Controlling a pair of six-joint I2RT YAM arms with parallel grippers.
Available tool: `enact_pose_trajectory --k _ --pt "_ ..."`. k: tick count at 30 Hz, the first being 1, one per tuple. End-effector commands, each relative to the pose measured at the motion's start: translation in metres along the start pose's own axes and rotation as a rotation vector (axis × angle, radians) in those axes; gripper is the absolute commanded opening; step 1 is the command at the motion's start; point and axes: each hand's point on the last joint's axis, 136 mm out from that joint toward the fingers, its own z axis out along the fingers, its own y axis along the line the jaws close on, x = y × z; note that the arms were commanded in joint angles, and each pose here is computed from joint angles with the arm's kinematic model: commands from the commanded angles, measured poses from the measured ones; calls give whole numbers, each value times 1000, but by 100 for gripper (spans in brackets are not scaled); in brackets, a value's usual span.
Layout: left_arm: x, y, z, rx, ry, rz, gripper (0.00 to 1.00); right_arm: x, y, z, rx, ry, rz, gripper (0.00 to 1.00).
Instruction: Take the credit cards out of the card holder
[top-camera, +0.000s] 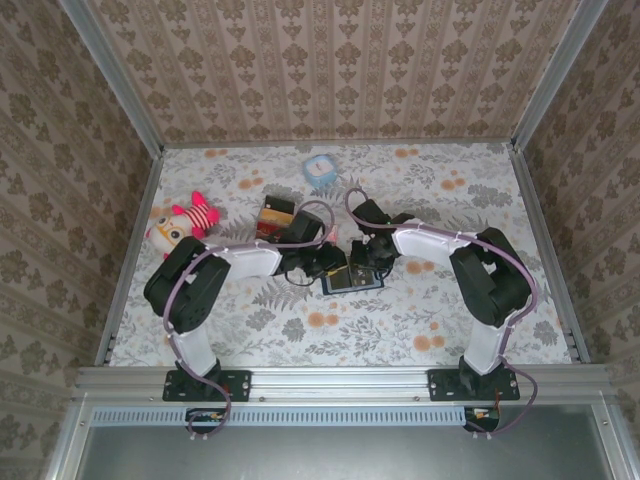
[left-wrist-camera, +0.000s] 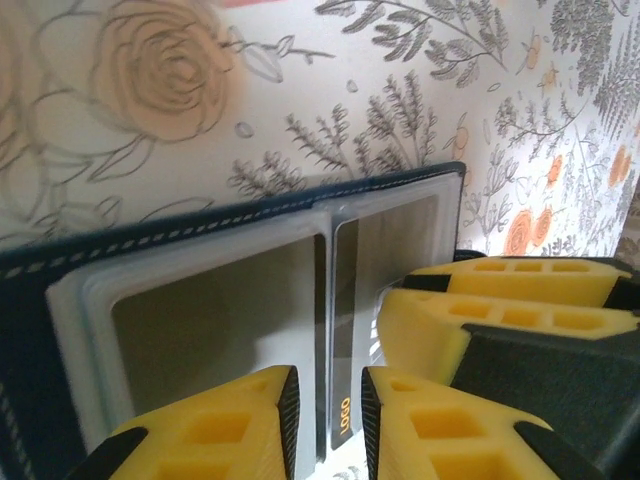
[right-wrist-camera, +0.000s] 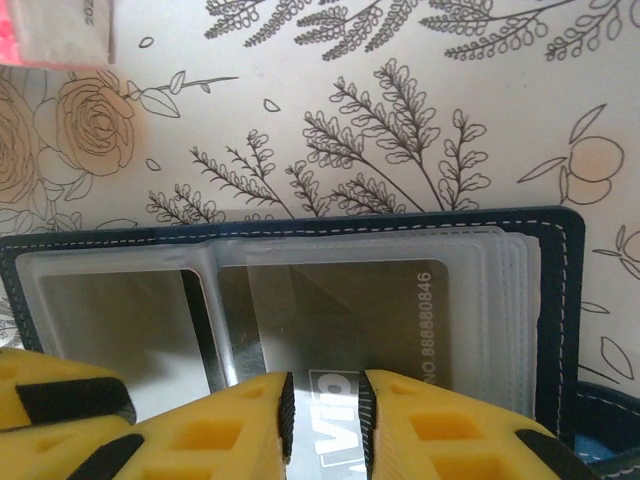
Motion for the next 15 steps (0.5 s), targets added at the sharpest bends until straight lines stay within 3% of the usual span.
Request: enact_pose_trajectory --k 1,4,8,15 --pt "1 -15 6 44 19 44 27 10 -5 3 -35 42 16 28" --pt "3 -8 9 18 23 34 26 6 -2 -9 -77 25 31 29" --pt "10 17 9 -85 19 34 24 -4 -11 -27 -23 -32 22 29" --pt "26 48 -1 -228 54 93 24 11 -33 -13 59 5 23 29"
